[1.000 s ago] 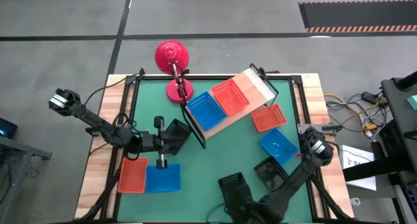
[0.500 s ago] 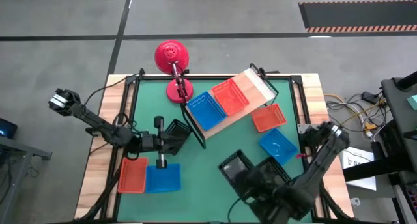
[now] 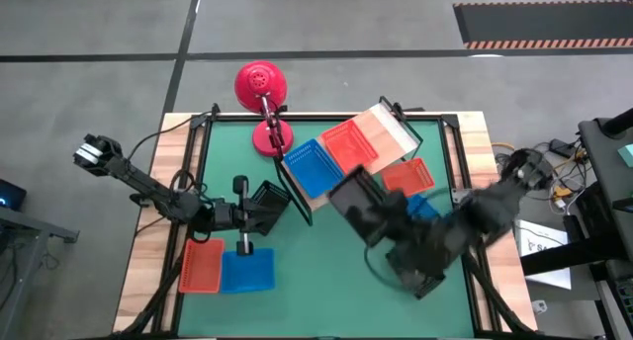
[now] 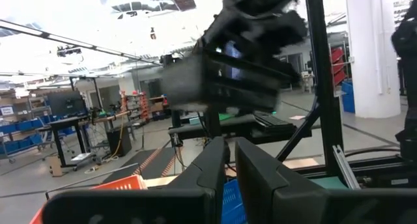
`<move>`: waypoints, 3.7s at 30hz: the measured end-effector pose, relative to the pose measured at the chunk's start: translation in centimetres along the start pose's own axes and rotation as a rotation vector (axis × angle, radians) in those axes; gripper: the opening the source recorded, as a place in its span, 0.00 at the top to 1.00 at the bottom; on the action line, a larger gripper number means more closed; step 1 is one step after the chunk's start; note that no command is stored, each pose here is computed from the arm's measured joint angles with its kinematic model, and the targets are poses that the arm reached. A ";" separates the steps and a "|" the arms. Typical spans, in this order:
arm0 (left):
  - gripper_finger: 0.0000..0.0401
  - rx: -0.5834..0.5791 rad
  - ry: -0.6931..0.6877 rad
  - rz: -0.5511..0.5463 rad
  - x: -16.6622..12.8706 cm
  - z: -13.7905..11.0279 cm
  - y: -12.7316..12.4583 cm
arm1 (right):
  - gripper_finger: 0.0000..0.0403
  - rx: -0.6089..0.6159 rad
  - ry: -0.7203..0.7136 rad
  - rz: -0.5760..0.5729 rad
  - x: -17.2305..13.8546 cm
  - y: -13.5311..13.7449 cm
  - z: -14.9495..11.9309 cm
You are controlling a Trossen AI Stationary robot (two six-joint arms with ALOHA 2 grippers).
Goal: Stack baskets on shelf by color
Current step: Put the bottom left black basket on the shelf, then stack the left blue basket on top of the blue basket on the shelf
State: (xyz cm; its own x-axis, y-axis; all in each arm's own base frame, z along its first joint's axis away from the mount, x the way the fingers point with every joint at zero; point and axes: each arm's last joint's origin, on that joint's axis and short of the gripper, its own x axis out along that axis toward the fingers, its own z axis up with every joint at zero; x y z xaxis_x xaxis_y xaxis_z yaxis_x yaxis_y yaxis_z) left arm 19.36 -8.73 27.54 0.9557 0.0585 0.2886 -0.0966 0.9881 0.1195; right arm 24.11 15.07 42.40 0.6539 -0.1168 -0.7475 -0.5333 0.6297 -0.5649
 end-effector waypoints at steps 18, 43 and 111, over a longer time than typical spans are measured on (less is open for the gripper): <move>0.95 0.002 0.000 0.000 0.0 0.0 0.0 | 0.98 0.095 -0.103 -0.049 -0.5 -5.6 -12.3; 0.95 0.001 -0.001 0.001 0.0 0.0 0.0 | 0.98 0.312 0.133 0.026 2.4 -9.4 -23.1; 0.95 -0.011 -0.049 0.017 0.1 0.7 0.2 | 0.73 0.343 0.324 0.239 8.5 -10.3 -26.2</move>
State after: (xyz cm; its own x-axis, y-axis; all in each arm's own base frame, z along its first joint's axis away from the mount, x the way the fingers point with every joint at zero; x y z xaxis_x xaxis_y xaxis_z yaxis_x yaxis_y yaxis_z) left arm 19.20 -8.64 28.23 0.9392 0.0681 0.3366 -0.1089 0.9886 0.1038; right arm 21.11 -12.49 32.71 0.3073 -0.1365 -0.9418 -0.4052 0.8767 -0.2593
